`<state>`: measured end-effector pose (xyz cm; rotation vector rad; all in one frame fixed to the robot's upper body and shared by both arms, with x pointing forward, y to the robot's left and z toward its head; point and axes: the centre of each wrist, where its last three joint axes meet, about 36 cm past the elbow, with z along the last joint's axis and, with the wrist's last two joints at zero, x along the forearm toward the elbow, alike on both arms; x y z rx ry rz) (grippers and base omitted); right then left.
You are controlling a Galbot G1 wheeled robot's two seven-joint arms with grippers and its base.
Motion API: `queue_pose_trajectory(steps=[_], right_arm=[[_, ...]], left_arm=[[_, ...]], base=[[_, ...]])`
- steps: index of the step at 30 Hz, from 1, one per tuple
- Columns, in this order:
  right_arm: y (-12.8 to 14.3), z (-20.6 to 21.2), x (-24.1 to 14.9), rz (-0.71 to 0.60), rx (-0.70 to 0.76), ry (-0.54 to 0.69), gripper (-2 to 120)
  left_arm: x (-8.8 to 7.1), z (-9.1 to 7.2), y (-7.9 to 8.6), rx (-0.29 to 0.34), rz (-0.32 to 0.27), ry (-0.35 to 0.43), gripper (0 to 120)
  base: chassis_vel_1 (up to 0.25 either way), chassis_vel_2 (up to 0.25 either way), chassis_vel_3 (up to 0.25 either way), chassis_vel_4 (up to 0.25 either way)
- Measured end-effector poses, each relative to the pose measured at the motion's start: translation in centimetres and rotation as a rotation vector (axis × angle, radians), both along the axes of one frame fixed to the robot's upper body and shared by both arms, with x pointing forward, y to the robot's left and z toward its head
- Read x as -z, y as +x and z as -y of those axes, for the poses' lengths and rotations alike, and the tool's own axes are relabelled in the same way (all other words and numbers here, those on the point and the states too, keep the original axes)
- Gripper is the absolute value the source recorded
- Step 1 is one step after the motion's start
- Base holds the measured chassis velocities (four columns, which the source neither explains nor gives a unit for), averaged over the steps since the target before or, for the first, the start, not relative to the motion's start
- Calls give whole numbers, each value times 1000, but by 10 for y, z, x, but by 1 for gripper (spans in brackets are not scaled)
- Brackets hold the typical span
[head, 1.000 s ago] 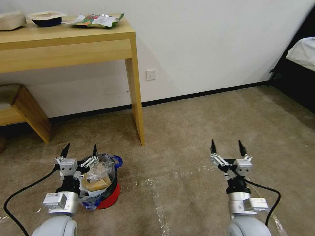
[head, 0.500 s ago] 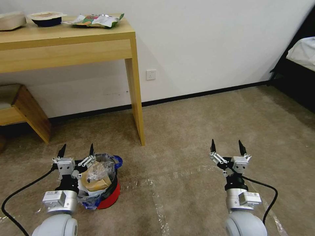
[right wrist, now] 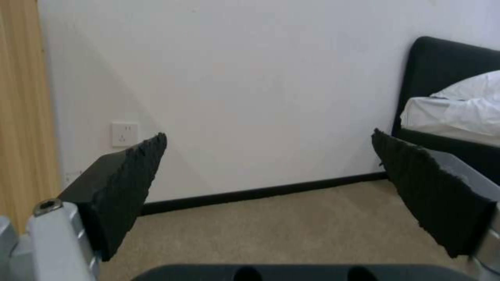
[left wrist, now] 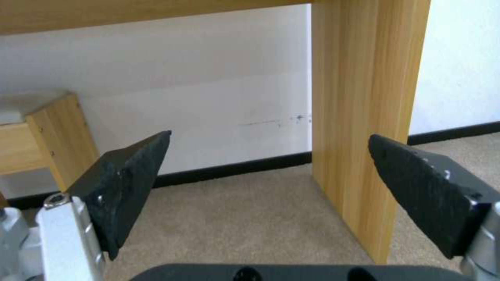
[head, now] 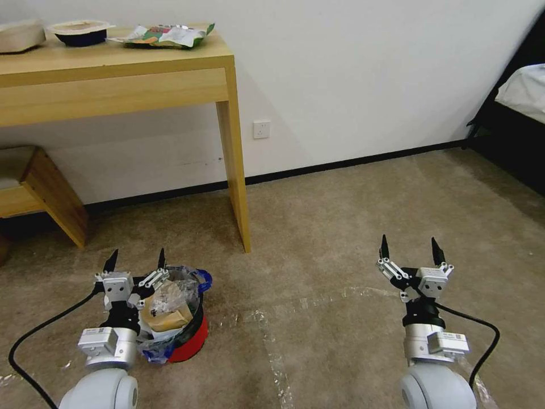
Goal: Pick up the trash bin and place the garbage on the floor into it.
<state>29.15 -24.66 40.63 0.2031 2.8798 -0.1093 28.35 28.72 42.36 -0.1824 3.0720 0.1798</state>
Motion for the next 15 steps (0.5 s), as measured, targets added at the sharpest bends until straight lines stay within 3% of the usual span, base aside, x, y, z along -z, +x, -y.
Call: queue_pose_trajectory(steps=[15], right_arm=[[0, 0, 0, 2, -1, 1, 100]], left_arm=[[0, 0, 0, 0, 0, 0, 100]], base=[[0, 0, 0, 0]])
